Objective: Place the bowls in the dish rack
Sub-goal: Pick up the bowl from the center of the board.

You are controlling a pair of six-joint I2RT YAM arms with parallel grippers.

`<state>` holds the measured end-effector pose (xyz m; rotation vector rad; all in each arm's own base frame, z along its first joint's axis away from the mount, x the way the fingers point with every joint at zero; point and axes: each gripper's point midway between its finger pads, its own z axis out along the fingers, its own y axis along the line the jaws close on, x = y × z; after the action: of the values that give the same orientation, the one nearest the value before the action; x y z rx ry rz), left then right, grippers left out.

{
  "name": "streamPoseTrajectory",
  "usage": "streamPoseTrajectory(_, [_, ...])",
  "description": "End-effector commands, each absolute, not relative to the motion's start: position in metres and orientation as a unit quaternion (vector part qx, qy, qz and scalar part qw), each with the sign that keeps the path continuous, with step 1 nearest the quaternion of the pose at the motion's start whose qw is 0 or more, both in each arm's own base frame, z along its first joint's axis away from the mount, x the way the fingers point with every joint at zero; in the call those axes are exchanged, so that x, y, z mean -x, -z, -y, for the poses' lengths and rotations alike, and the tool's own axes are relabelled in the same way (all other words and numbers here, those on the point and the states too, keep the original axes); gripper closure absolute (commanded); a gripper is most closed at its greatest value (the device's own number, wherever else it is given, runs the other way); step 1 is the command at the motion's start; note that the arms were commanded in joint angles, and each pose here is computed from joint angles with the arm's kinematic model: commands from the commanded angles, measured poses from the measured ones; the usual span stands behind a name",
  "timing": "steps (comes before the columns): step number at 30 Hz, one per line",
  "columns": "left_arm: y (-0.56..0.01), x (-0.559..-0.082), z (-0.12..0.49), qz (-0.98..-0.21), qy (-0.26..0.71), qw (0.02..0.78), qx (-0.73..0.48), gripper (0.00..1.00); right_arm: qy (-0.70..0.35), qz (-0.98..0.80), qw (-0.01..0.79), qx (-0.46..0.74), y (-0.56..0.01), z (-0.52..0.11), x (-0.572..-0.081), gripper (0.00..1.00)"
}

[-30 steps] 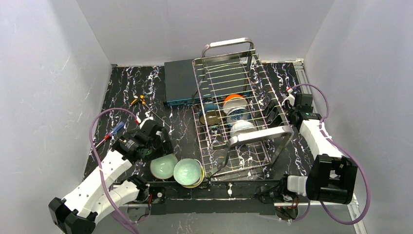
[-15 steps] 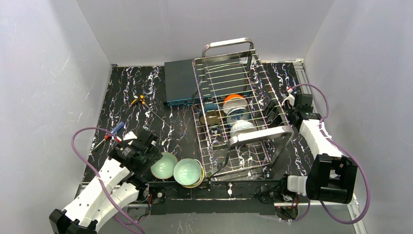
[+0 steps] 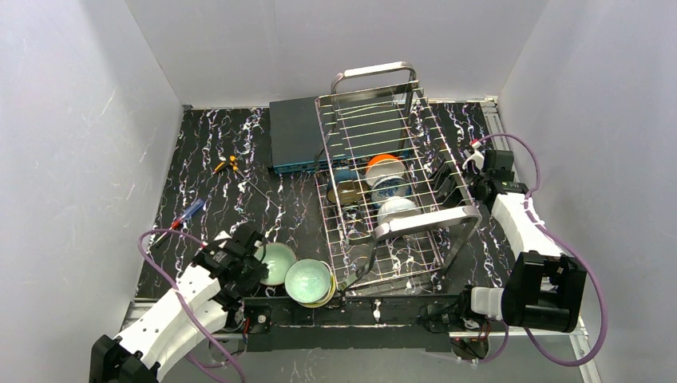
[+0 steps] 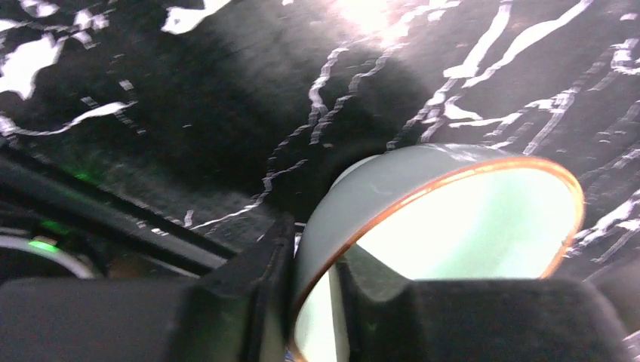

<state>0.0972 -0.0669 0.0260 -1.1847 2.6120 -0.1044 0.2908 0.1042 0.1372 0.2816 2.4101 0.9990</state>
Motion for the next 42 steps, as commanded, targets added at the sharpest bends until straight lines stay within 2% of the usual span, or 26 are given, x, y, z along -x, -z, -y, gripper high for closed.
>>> streamPoseTrajectory(1, [-0.033,-0.119,0.073,-0.9,0.059,0.171,0.397,0.89,-0.377,-0.876,0.29,-0.079,-0.163,-0.106,-0.307,0.05])
streamPoseTrajectory(4, [-0.045,-0.128,0.069,-0.905,0.056,0.199,0.372,1.0,-0.377,-0.874,0.297,-0.075,-0.167,-0.105,-0.311,0.04])
streamPoseTrajectory(13, [-0.101,-0.165,0.047,-0.895,0.033,0.329,0.299,1.0,-0.402,-0.857,0.317,-0.065,-0.186,-0.112,-0.319,0.02])
streamPoseTrajectory(19, [-0.147,-0.203,0.057,-0.881,0.053,0.413,0.225,1.0,-0.438,-0.835,0.329,-0.051,-0.197,-0.122,-0.318,0.01])
streamPoseTrajectory(26, [-0.19,-0.242,0.106,-0.848,0.167,0.478,0.155,1.0,-0.487,-0.807,0.334,-0.02,-0.212,-0.141,-0.313,0.01])
streamPoseTrajectory(34, [-0.221,-0.267,0.165,-0.81,0.309,0.477,0.144,1.0,-0.537,-0.777,0.328,0.027,-0.226,-0.171,-0.303,0.01])
streamPoseTrajectory(42, [-0.233,-0.272,0.22,-0.809,0.397,0.42,0.111,1.0,-0.574,-0.756,0.307,0.068,-0.231,-0.198,-0.291,0.01])
